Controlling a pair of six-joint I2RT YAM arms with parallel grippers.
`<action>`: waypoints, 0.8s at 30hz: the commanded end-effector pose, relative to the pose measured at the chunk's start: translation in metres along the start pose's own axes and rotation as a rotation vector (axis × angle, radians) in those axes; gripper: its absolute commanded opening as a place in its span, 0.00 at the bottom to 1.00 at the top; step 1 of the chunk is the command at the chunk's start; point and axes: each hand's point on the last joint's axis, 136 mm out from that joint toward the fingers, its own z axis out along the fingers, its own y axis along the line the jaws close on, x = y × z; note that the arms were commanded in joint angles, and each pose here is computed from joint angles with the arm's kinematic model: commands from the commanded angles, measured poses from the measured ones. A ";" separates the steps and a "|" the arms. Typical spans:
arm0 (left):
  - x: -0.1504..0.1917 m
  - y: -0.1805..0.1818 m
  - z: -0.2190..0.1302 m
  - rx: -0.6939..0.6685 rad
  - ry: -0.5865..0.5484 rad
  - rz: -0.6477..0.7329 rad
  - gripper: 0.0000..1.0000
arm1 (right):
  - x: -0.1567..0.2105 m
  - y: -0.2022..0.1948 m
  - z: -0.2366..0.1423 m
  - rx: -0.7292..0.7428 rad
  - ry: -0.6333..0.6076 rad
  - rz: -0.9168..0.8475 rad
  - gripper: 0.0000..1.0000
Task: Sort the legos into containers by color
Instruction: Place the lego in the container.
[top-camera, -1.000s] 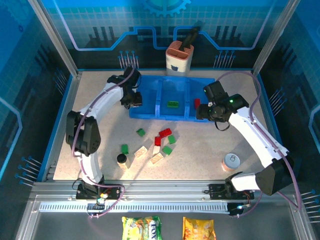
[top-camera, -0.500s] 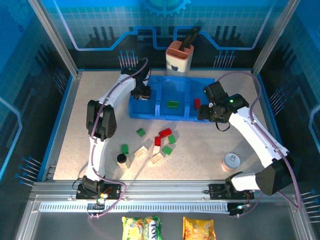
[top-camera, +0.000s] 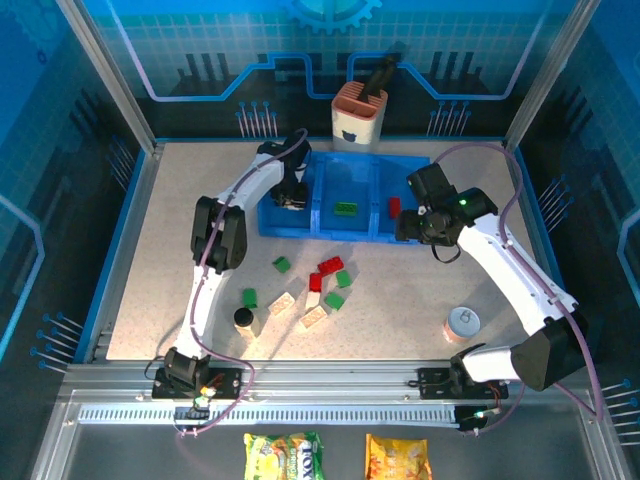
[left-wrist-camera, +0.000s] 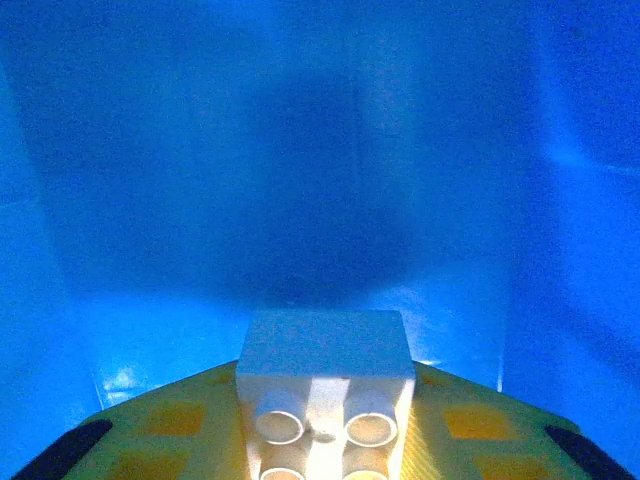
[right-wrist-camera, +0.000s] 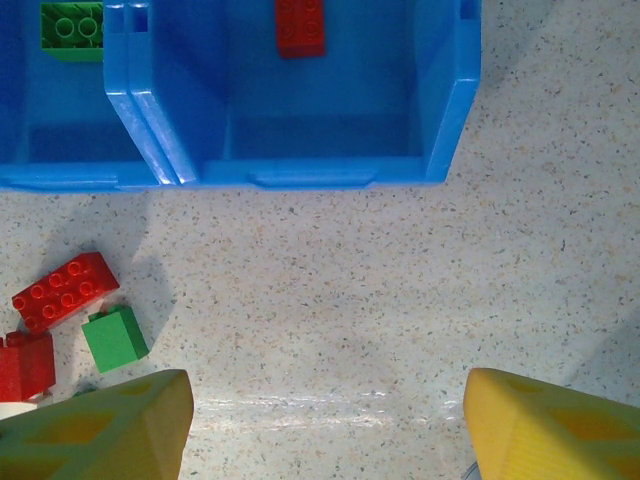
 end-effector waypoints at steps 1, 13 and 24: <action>0.000 0.003 0.006 -0.032 0.014 0.012 0.35 | -0.002 -0.001 -0.012 -0.006 -0.020 0.001 0.73; -0.002 0.007 0.019 -0.057 0.022 0.009 0.40 | -0.002 -0.002 -0.015 -0.009 -0.019 0.006 0.73; -0.009 0.001 -0.001 -0.026 -0.013 -0.010 0.44 | -0.006 0.003 -0.023 -0.023 -0.037 0.003 0.73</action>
